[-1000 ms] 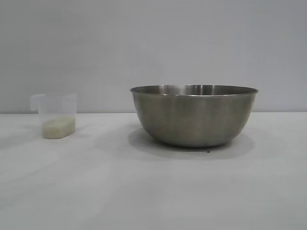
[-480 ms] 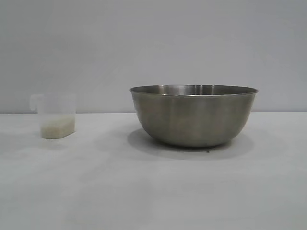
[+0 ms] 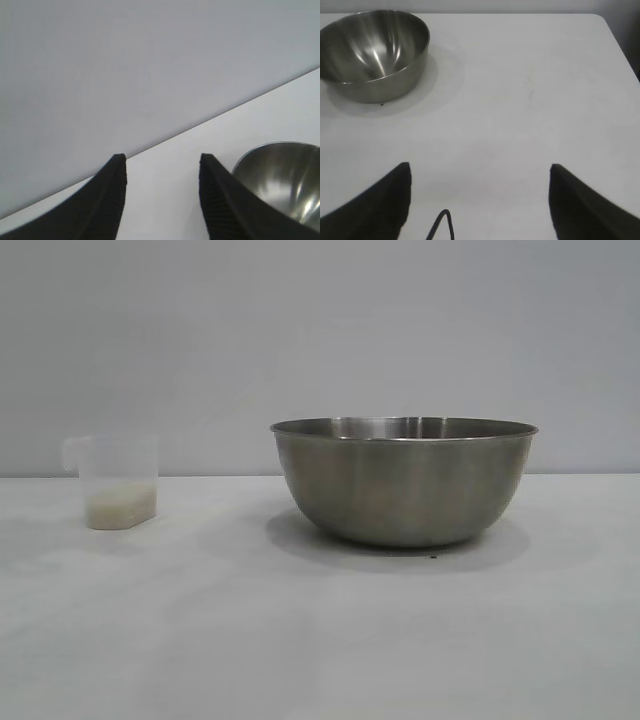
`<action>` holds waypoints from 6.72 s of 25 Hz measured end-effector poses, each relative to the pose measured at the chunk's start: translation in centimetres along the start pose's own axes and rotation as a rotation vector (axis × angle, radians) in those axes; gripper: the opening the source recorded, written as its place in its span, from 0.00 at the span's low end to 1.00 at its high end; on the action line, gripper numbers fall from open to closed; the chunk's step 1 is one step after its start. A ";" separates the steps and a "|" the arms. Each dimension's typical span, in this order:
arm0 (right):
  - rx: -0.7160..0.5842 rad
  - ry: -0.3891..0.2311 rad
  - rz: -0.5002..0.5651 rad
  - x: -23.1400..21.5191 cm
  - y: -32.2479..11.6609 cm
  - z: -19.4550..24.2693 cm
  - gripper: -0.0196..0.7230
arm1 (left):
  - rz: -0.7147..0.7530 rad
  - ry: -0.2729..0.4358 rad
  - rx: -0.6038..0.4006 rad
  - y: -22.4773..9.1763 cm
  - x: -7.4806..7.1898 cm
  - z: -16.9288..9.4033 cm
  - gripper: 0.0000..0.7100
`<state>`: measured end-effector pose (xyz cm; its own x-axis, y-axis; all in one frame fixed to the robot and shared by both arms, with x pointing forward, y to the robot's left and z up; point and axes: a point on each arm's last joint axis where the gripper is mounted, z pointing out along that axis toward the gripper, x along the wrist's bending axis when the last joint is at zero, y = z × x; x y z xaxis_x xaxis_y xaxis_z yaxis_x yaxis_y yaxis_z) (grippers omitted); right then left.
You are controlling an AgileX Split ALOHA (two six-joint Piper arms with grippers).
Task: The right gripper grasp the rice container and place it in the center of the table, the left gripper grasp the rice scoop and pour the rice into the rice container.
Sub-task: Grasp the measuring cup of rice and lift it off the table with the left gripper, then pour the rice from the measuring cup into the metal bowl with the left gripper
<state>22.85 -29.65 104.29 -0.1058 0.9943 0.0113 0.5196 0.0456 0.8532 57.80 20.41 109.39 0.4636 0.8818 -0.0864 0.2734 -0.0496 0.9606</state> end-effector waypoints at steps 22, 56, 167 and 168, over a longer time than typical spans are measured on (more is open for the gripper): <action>0.000 -0.002 -0.001 0.0 0.0 0.0 0.66 | 0.072 0.147 -0.078 0.5 -2.9 -0.2 0.46; 0.000 -0.002 -0.001 0.0 0.0 0.0 0.66 | -0.008 0.472 0.088 -24.3 1.1 -3.3 0.63; 0.000 -0.002 -0.001 0.0 0.0 0.0 0.66 | 1.958 -0.254 -0.336 -6.8 -11.0 12.8 0.00; 0.000 -0.002 -0.001 0.0 0.0 0.0 0.66 | 2.011 -0.247 -0.350 -6.8 -11.3 12.8 0.00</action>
<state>22.86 -29.67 104.29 -0.1048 0.9944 0.0098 0.5195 0.0464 0.8532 61.46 4.78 100.43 -0.0681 -0.3539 0.9328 -0.7807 -0.5632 -0.2707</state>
